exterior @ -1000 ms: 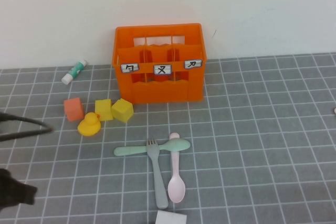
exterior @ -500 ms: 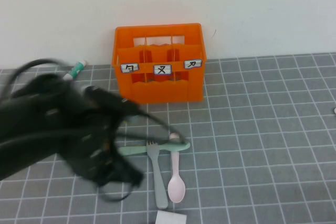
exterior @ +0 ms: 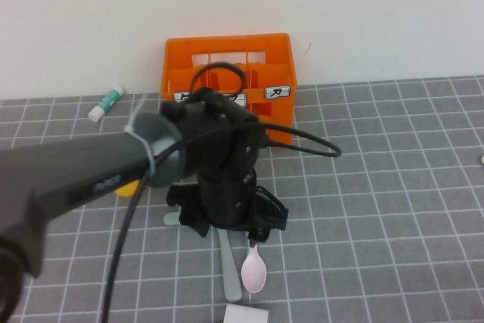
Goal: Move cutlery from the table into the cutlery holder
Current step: Pick up the fork
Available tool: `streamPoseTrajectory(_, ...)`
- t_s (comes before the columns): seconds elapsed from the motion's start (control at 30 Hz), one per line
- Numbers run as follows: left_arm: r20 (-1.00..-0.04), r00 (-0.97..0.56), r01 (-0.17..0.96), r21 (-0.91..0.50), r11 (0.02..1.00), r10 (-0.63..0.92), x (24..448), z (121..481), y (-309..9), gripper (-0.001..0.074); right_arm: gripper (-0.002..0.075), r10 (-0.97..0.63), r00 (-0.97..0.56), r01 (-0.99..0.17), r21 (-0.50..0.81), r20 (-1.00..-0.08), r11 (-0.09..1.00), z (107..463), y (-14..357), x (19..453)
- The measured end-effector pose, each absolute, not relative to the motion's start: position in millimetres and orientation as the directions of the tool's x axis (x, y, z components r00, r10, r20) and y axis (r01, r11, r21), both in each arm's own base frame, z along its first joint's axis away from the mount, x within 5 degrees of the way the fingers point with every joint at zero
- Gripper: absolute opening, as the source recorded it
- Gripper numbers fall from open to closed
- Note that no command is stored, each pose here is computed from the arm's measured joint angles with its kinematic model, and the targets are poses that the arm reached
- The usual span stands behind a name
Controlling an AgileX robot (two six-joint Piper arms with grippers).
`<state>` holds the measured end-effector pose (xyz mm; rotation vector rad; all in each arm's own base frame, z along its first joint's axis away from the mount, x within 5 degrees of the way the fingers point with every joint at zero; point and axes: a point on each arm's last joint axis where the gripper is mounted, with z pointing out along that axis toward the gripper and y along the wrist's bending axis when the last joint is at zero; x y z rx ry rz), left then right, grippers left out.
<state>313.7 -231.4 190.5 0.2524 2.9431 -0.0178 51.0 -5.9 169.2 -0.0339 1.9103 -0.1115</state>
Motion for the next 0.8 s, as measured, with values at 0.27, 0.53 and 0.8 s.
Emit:
streamPoseTrajectory(0.27,-0.19,-0.977,0.09,0.024,0.996,0.093,319.7,175.6,-232.4,0.0557,-0.0003,-0.078,-0.336,0.031,-0.094,-0.939,0.995,169.2,-5.9,51.0)
streamPoseTrajectory(0.53,-0.24,-0.971,0.026,-0.013,1.0,0.022,322.8,169.8,-233.8,0.0557,-0.0003,-0.078,-0.336,0.031,-0.094,-0.939,0.995,169.2,-5.9,51.0)
streamPoseTrajectory(0.8,-0.268,-0.963,0.01,-0.061,0.998,-0.007,319.1,164.4,-232.7,0.0547,-0.0003,-0.078,-0.336,0.031,-0.094,-0.939,0.995,169.2,-5.9,51.0)
